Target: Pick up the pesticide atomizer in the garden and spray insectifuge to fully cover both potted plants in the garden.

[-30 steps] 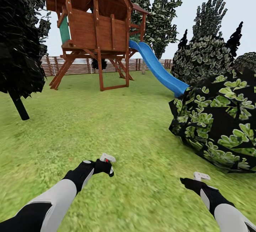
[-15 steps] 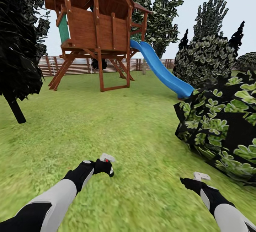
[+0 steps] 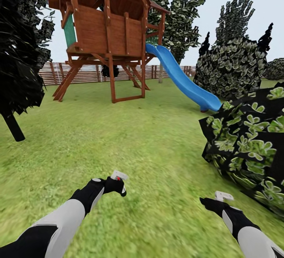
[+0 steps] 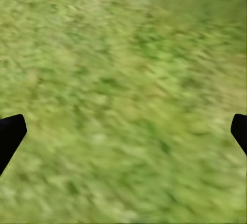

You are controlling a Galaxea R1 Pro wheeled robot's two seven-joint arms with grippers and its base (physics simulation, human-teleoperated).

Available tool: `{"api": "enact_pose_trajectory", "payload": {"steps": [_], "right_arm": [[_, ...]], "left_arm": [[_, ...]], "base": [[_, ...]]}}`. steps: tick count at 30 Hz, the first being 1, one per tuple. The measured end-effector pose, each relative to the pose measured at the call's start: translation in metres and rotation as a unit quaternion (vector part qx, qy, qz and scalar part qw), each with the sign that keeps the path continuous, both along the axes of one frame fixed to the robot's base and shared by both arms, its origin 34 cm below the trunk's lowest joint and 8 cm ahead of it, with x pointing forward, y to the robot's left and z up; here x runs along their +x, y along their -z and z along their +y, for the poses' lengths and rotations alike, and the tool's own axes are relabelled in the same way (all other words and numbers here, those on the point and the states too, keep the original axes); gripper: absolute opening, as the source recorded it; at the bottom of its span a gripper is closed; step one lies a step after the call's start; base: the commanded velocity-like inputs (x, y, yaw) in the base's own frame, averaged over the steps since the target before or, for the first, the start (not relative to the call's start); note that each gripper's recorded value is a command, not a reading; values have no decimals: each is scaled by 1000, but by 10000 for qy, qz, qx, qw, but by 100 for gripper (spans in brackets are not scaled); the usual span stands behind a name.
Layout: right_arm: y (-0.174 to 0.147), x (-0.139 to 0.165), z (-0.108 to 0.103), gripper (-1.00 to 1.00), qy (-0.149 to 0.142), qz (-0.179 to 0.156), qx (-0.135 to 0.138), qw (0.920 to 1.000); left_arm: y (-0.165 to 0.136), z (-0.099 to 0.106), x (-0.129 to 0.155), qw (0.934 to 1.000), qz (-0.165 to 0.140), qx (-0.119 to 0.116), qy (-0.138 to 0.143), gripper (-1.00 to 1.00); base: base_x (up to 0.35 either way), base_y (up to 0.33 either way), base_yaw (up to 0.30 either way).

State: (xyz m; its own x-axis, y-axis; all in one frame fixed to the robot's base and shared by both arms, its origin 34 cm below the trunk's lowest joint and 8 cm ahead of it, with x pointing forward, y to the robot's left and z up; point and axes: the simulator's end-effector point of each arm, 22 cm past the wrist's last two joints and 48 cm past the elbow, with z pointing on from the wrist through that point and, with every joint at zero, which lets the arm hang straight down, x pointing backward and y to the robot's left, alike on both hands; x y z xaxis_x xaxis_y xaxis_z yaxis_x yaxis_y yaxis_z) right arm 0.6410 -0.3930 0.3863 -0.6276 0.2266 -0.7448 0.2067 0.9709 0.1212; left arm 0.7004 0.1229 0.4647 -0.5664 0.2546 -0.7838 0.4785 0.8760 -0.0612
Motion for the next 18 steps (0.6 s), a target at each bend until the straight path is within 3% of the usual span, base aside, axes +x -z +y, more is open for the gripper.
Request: {"api": "enact_pose_trajectory", "payload": {"steps": [18], "right_arm": [[0,0,0,100,0,1,0,10000]], "left_arm": [[0,0,0,10000,0,0,1,-100]], "base": [[336,113,0]]}}
